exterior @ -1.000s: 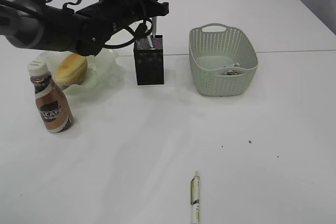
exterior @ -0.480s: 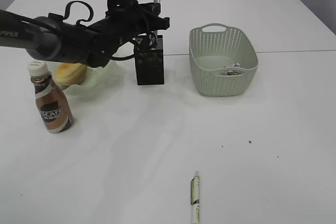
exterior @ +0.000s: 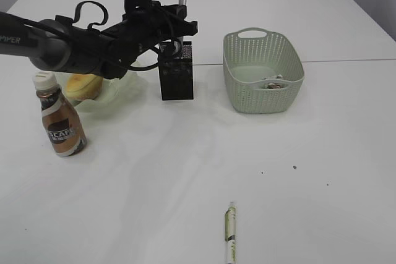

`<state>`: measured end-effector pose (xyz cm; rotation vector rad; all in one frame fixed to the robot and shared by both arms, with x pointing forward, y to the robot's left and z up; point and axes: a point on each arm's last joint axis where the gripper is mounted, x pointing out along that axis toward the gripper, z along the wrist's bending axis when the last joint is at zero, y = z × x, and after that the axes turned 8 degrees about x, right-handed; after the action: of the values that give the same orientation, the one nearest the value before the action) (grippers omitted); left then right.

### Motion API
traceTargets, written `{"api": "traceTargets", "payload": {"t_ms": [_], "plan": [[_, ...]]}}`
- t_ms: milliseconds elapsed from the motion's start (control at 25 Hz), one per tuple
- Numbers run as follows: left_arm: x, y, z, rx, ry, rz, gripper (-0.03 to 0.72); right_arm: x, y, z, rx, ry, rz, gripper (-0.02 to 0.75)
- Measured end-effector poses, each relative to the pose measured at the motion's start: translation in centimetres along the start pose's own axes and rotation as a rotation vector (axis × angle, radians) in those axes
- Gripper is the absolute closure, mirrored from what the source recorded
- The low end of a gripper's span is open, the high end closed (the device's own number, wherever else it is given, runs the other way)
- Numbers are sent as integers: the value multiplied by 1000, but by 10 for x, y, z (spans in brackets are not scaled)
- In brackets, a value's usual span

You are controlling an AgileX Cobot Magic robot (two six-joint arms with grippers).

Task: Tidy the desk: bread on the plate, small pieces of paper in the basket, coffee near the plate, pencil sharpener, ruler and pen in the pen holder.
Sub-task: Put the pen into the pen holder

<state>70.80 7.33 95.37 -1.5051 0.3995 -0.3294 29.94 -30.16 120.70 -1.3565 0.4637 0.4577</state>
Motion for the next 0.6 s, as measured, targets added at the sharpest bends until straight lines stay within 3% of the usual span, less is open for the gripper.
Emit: {"api": "traceTargets", "payload": {"t_ms": [600], "plan": [[0,3,0,-2,-1,34,604,0,0,0,-1,3,-4,386]]}}
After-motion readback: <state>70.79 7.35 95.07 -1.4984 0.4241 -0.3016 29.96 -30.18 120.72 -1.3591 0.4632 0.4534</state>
